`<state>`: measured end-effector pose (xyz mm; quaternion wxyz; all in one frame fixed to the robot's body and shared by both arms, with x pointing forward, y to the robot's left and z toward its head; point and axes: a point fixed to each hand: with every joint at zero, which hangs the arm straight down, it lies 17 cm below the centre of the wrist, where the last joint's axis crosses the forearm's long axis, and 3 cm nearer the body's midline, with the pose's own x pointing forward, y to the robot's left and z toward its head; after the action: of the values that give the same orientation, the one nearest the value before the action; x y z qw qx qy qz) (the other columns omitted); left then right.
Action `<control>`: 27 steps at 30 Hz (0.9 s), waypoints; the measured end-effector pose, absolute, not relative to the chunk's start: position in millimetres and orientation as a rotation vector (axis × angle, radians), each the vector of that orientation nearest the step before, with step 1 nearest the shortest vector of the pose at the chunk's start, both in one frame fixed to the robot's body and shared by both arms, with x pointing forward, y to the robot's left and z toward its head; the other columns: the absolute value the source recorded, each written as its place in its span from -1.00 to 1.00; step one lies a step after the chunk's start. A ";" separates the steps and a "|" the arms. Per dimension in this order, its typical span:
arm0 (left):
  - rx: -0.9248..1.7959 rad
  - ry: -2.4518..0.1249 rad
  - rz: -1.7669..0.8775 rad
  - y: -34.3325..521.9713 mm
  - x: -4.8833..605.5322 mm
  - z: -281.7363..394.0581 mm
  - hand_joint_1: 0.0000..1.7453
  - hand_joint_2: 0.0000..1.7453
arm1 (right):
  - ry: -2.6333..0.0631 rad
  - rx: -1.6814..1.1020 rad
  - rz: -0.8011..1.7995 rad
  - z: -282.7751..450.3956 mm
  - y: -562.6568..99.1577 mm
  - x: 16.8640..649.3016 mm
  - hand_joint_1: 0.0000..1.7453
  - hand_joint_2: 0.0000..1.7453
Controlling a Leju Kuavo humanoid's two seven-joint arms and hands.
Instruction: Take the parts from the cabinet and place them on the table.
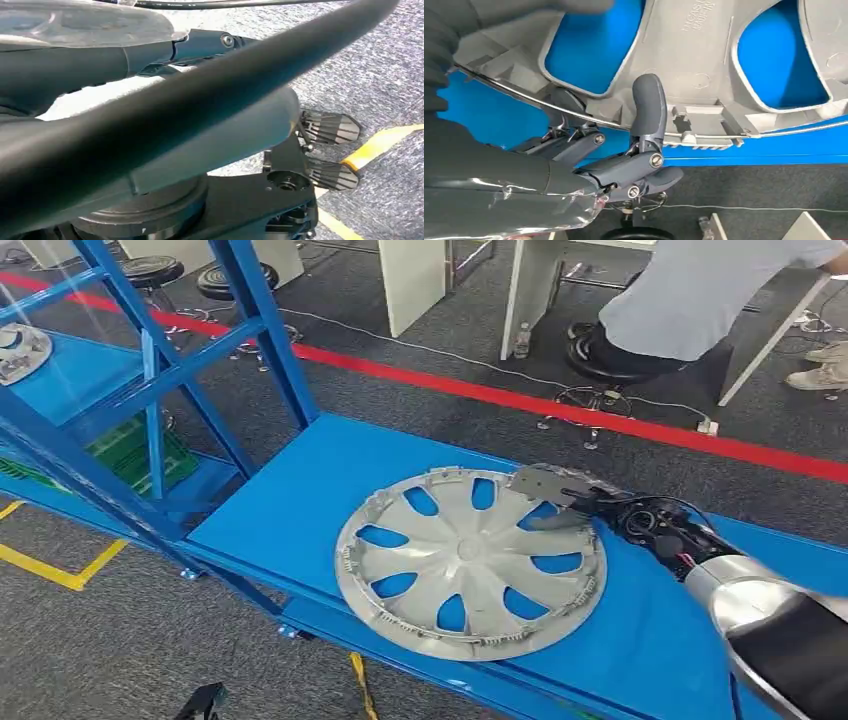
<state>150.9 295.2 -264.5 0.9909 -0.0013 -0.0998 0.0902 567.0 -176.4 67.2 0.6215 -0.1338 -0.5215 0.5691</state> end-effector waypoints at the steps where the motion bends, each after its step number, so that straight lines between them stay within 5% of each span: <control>1: -0.003 -0.200 0.181 295.0 150.9 -264.5 -1.00 -1.00 | -1.198 -0.307 1.308 67.0 -176.2 566.8 1.00 1.00; 27: -0.005 -0.200 0.188 294.8 151.5 -264.3 -1.00 -1.00 | -1.200 -0.304 1.312 67.1 -175.7 566.6 1.00 1.00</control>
<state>151.5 294.8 -264.3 0.9906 -0.0024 -0.0998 0.0936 566.6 -175.7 67.1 0.6202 -0.1322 -0.5219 0.5705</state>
